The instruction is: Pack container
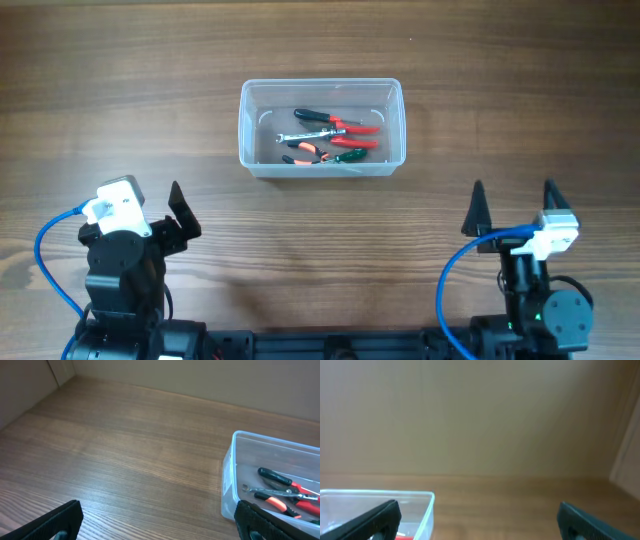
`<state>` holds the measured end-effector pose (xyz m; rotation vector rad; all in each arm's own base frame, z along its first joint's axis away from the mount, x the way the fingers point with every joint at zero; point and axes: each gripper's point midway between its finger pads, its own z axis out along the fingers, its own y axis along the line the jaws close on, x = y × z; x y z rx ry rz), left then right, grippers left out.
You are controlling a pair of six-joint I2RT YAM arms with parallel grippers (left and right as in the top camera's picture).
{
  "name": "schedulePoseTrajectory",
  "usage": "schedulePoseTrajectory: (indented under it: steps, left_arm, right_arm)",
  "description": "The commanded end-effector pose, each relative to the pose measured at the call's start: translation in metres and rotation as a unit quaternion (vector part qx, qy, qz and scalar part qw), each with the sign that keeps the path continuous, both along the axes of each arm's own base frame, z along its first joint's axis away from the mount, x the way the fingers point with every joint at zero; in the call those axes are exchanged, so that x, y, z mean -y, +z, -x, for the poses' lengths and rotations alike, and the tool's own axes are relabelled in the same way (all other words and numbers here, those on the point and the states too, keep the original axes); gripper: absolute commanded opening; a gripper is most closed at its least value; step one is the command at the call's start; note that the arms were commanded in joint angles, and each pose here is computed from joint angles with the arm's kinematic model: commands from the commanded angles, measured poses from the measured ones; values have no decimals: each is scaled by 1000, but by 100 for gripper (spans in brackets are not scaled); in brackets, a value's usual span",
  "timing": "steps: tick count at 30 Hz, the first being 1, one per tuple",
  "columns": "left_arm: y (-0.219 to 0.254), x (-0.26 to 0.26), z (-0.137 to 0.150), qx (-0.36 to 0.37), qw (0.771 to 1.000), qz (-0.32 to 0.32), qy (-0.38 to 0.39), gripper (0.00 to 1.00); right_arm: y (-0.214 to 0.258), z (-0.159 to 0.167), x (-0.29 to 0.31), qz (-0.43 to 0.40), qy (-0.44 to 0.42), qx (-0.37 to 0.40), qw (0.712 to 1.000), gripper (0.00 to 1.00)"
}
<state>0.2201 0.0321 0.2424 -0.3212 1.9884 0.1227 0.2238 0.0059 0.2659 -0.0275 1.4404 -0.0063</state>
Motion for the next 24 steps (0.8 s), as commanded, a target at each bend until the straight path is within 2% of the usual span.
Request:
schedulePoseTrajectory:
  steps: [1,5,8,24]
  left_arm:
    - [-1,-2,1,3,1000,3,7,100]
    - [-1,-1,1,3,1000,3,7,100]
    - [-1,-2,1,3,1000,3,7,100]
    - [-1,-2,1,3,1000,3,7,100]
  right_arm:
    - [-14,-7,-4,41,3,15,999,100]
    - [-60,-18,-7,54,10,-31,998,100]
    - [-91,-22,-19,56,46,-61,995,100]
    - [-90,-21,-20,57,49,-60,995,100]
